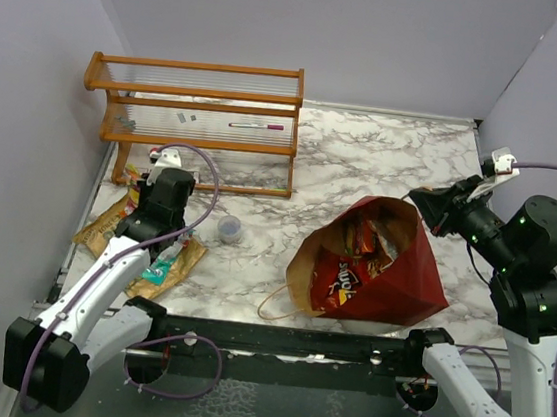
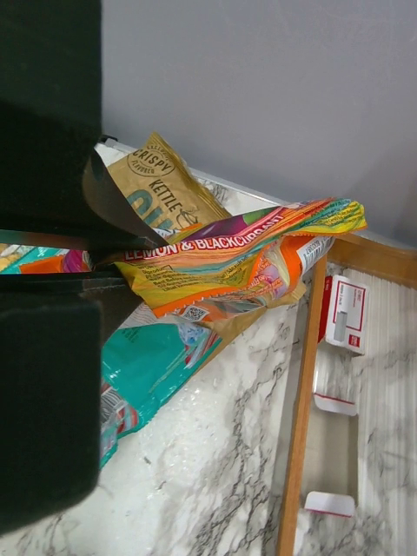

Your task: Take the snacks out of the paper bag

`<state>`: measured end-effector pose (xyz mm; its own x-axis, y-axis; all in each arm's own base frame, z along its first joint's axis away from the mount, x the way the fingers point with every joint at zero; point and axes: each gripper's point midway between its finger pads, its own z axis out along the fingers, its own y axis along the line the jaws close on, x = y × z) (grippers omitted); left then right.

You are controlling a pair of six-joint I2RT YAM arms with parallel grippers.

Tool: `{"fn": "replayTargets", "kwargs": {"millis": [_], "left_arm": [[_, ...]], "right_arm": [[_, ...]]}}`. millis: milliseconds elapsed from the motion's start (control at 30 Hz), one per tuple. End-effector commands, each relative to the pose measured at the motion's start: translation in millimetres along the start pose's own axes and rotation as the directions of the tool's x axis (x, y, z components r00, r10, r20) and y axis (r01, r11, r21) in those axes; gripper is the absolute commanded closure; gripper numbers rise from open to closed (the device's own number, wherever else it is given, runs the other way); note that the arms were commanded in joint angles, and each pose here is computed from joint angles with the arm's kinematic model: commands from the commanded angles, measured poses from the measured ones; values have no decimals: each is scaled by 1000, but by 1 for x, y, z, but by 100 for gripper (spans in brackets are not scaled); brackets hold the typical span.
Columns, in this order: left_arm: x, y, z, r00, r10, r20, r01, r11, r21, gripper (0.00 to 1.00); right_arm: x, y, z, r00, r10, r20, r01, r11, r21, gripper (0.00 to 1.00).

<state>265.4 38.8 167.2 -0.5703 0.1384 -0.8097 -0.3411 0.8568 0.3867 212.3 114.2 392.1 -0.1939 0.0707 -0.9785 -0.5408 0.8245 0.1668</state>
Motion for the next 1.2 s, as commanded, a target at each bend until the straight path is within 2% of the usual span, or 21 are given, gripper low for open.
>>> {"fn": "replayTargets", "kwargs": {"millis": [0, 100, 133, 233, 300, 400, 467, 567, 633, 733, 867, 933, 1033, 1167], "left_arm": [[-14, -10, 11, 993, -109, 38, 109, 994, 9, 100], [-3, -23, 17, 991, -137, -8, 137, 990, 41, 100], [1, -26, 19, 989, -146, -23, 147, 988, 49, 96], [11, -37, 24, 986, -155, -65, 161, 983, 93, 78], [10, -45, 22, 987, -145, -72, 154, 978, 142, 69], [3, -54, 14, 982, -167, -92, 183, 960, 210, 51], [-4, -62, 2, 974, -198, -111, 222, 933, 284, 39], [-12, -76, -20, 952, -260, -162, 304, 867, 395, 28], [-17, -87, -38, 939, -285, -193, 344, 803, 486, 24], [-24, -90, -62, 915, -341, -215, 402, 724, 560, 23], [-44, -87, -95, 897, -401, -186, 415, 618, 668, 22], [-57, -90, -114, 887, -425, -183, 411, 541, 734, 22], [-75, -105, -146, 864, -456, -212, 396, 358, 846, 28], [-97, -123, -189, 809, -508, -295, 364, 39, 931, 33]], "right_arm": [[-26, 6, -5, 995, -45, 92, 46, 999, -10, 98], [-26, 5, -6, 994, -49, 94, 49, 999, -7, 98], [-26, 5, -6, 994, -54, 93, 55, 998, -3, 98], [-24, 2, -7, 994, -61, 88, 60, 998, 12, 98], [-24, 2, -7, 994, -62, 86, 61, 998, 14, 98], [-22, 1, -5, 995, -59, 84, 59, 998, 10, 98], [-22, 2, -5, 995, -58, 86, 58, 998, 6, 98], [-21, 2, -4, 995, -57, 87, 57, 998, 0, 98], [-20, 4, -4, 994, -58, 87, 59, 998, -8, 98], [-17, 7, -4, 994, -65, 90, 68, 997, -29, 98], [-12, 17, -5, 991, -88, 96, 97, 991, -91, 98], [-8, 25, -7, 989, -104, 104, 118, 983, -140, 98], [0, 37, -10, 985, -126, 120, 149, 966, -212, 98], [5, 46, -16, 981, -129, 145, 162, 955, -248, 98]]}}
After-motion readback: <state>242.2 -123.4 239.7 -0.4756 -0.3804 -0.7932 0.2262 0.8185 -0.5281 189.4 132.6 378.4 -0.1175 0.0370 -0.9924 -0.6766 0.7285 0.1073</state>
